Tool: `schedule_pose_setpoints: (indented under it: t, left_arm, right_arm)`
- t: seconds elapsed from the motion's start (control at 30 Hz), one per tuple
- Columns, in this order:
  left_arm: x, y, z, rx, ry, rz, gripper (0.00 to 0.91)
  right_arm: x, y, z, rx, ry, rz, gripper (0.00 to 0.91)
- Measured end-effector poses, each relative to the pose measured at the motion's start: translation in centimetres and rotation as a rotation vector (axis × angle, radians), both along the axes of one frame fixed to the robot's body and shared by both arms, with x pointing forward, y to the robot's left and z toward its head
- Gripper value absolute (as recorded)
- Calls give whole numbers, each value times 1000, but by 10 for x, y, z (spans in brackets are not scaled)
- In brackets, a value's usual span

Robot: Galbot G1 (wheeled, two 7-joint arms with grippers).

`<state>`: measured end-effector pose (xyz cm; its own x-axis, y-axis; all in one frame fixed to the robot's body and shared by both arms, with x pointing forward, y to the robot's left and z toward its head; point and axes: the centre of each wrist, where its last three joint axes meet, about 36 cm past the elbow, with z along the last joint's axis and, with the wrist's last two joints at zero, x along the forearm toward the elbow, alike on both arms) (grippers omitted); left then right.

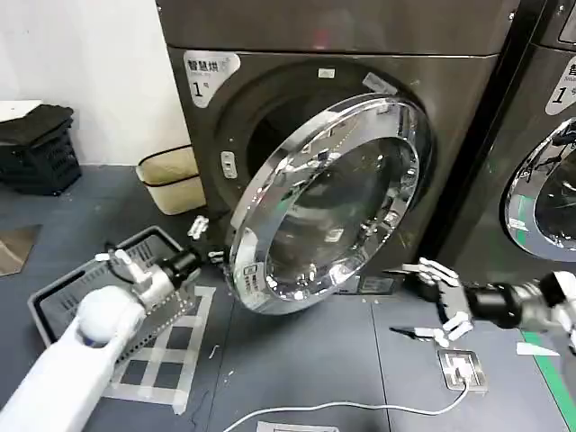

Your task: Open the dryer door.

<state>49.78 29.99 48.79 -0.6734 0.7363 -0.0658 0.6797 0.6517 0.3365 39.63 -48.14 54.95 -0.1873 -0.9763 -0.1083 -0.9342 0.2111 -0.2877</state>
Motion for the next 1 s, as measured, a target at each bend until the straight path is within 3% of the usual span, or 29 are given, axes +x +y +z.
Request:
schedule_pose_setpoints:
  t: [0.27, 0.57, 0.67, 1.0]
  left_arm:
    - [15, -37, 3, -19, -20, -99, 907]
    - [23, -83, -3, -32, -17, -205, 907]
    - [25, -99, -5, -36, -12, -236, 907]
    - [34, -151, -18, -45, -6, -320, 907]
  right_arm:
    - [-72, -35, -10, -12, -17, -176, 907]
    - [-159, -67, -19, 17, -156, -564, 907]
    - [-188, -72, -21, 14, -194, -742, 907]
    - [-270, -68, -22, -4, -181, -1608, 907]
